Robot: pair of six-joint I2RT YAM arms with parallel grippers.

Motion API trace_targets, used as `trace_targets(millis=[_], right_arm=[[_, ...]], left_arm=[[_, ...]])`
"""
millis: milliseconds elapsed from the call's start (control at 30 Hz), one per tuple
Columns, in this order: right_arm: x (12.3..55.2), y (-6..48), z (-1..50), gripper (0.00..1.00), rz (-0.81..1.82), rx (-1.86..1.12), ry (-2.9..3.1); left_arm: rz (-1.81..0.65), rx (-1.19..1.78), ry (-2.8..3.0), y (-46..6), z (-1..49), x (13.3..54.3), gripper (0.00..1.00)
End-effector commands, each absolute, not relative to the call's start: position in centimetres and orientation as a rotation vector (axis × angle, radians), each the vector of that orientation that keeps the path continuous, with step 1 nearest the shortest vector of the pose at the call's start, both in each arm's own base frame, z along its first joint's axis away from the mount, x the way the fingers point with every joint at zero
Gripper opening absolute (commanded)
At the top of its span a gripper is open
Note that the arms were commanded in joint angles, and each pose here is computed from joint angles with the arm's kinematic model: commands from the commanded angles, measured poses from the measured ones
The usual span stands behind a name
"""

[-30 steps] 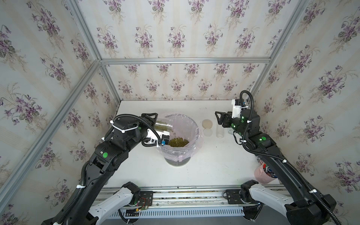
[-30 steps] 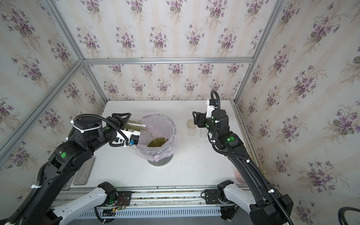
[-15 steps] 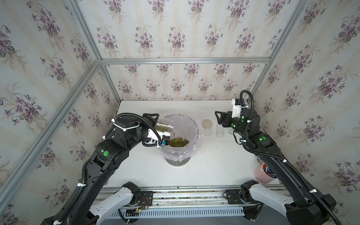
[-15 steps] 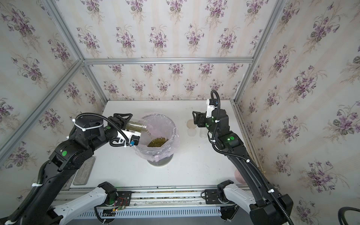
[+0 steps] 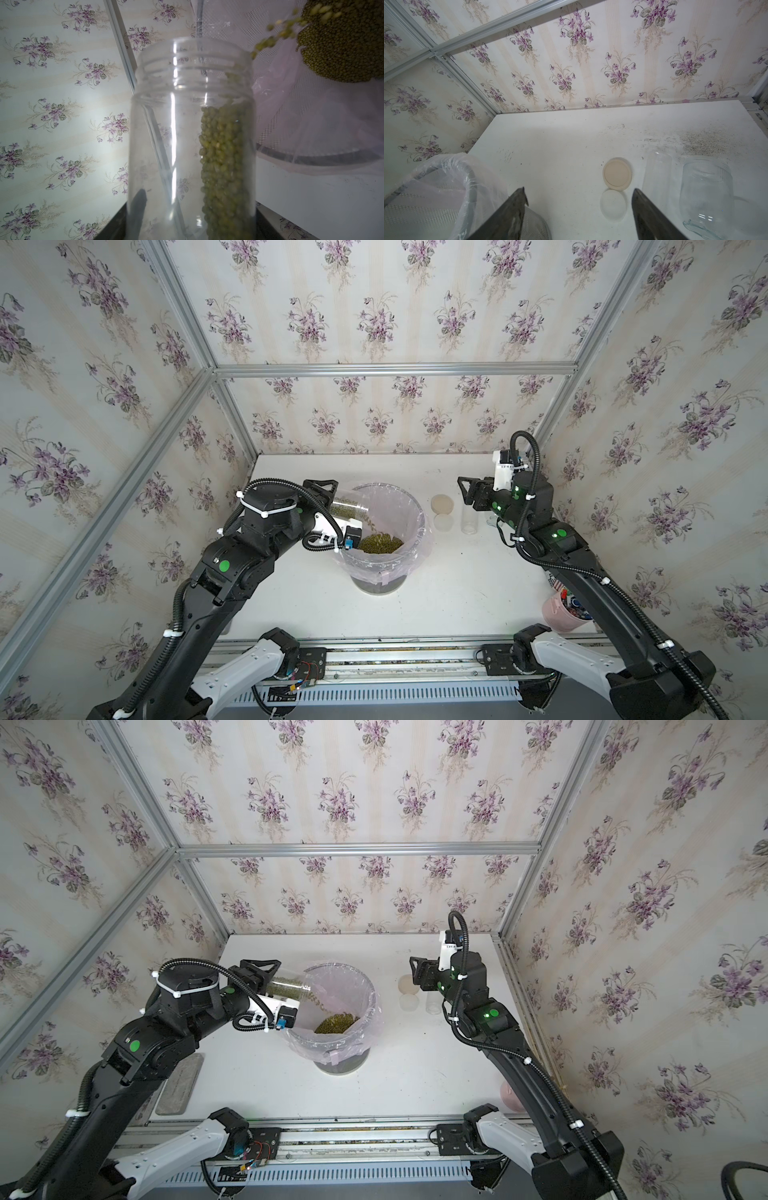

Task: Empty moldy mung beans from jars
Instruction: Pour the moldy mung beans from the jar into the trash bin.

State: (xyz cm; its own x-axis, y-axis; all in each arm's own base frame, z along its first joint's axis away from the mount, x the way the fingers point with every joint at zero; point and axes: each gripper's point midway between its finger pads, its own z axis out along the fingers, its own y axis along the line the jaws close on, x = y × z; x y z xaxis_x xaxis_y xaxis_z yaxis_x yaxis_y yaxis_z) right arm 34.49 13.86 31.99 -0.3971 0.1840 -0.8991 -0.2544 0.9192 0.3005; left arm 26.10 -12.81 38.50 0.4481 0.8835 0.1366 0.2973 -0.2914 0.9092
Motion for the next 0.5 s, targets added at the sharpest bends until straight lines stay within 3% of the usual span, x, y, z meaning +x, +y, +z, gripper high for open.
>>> trace_targets(millis=[0,467], right_arm=[[34.7,14.2,32.5,0.77,0.489,-0.058,1.905],[34.3,13.9,32.5,0.77,0.481,-0.055,1.906]], left_arm=[[0.897,1.835,0.98,-12.4,38.8,26.3,0.0],[0.842,1.837,0.947,-13.4,39.2,26.3,0.0]])
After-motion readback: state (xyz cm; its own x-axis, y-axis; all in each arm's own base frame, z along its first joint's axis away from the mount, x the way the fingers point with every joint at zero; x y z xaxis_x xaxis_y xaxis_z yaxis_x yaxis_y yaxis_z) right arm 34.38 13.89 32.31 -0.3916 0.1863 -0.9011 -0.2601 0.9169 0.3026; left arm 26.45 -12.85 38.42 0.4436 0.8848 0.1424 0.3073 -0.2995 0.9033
